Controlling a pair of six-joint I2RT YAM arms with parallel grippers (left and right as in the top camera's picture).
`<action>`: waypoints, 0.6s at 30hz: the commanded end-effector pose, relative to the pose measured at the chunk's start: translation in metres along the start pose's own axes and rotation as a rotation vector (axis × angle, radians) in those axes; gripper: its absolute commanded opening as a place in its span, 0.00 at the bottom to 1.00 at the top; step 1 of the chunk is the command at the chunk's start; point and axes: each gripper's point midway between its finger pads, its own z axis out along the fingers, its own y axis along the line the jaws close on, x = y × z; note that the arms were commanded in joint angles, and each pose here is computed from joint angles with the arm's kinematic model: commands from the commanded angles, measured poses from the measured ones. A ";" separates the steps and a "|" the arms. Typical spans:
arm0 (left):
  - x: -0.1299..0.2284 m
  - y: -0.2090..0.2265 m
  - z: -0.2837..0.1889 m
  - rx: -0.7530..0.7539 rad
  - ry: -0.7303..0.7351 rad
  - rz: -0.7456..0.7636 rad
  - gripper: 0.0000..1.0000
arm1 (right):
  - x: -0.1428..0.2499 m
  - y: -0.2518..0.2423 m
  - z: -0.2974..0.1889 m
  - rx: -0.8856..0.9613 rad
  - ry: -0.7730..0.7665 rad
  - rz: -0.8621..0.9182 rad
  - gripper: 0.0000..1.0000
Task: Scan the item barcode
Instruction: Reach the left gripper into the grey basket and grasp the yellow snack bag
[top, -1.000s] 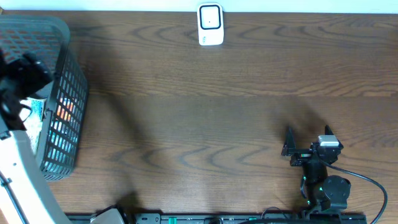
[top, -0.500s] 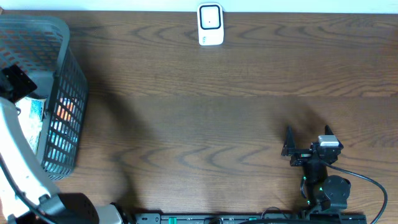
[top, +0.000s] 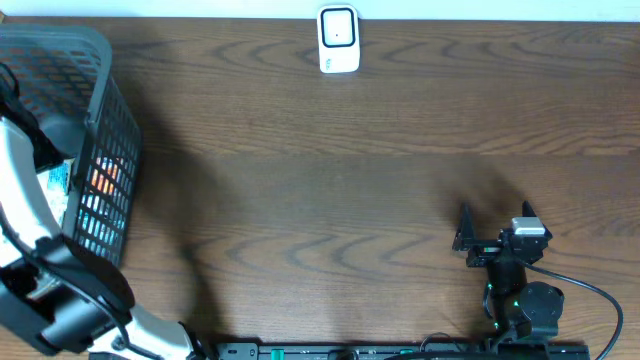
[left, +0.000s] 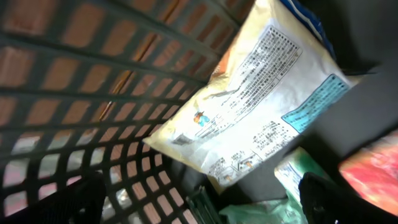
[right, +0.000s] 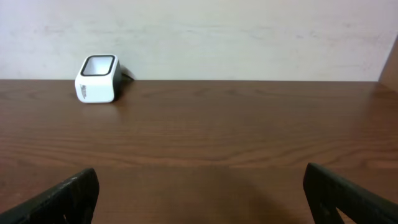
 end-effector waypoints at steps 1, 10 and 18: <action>0.006 -0.007 0.023 -0.036 0.051 0.095 0.98 | 0.001 -0.001 0.000 0.002 0.001 0.004 0.99; -0.003 -0.027 0.061 -0.034 0.067 0.181 1.00 | 0.001 -0.001 0.000 0.002 0.001 0.004 0.99; -0.001 -0.048 0.081 0.067 0.083 0.169 0.90 | 0.001 -0.001 0.000 0.002 0.001 0.004 0.99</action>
